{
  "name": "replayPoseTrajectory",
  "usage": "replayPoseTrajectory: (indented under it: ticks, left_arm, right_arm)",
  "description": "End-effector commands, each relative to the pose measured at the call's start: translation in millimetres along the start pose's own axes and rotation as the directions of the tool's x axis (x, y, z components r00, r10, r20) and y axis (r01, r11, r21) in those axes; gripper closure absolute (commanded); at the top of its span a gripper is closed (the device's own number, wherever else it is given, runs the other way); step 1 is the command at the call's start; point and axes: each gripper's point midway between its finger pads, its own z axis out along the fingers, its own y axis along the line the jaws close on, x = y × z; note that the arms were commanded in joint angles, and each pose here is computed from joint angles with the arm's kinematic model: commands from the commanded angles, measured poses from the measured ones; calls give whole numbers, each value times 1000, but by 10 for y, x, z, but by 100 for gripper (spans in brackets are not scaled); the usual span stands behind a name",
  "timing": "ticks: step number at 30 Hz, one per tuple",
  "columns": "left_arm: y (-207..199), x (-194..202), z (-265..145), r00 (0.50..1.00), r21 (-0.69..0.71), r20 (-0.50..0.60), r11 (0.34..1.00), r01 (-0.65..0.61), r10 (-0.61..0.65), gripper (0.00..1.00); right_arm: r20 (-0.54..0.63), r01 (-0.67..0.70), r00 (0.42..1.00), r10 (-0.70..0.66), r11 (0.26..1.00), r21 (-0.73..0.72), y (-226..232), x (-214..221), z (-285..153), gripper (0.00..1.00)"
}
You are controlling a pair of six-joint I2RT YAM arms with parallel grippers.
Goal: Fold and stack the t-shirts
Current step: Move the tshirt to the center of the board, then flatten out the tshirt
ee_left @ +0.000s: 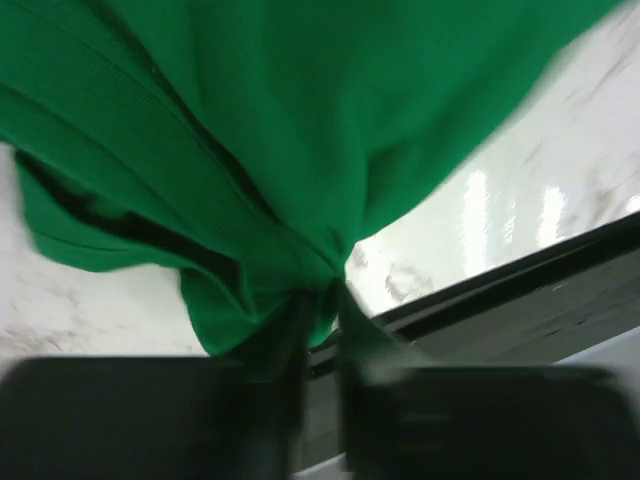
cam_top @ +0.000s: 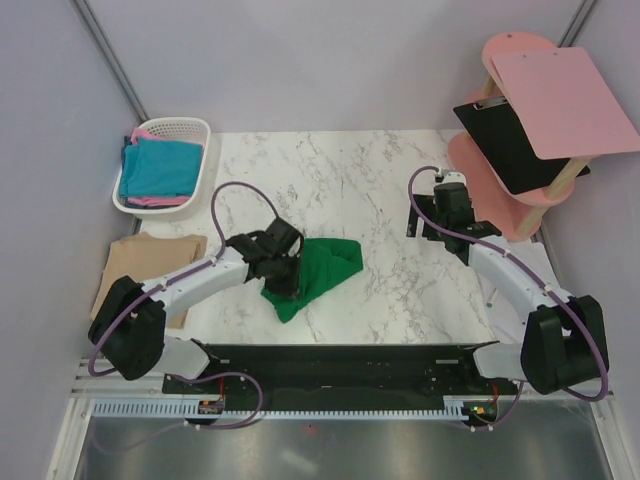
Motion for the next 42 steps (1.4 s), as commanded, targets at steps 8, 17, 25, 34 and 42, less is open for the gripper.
replayPoseTrajectory:
  ticks: [8,17,25,34,42]
  left_arm:
    - [-76,-298,-684,916,-3,396,998,69,-62,0]
    - [207,-865,-485,914,-201,406,974,104,-14,5]
    - [751,-1154,-192,931,-268,344,937,222,-122,6]
    - [835,-1006,220,959,-260,234,940,219,-158,16]
    - [890,-1104,245,958,-287,265,939,189,-112,98]
  right_arm:
    - [-41,-23,999,22,999,-42,96,140,161,2]
    - [-90,-20,996,14,998,-64,152,283,287,2]
    - [-102,-15,995,8,997,-71,153,342,300,2]
    - [-115,-19,993,11,997,-71,147,411,317,2]
    - [-118,-22,993,14,998,-65,123,450,306,2]
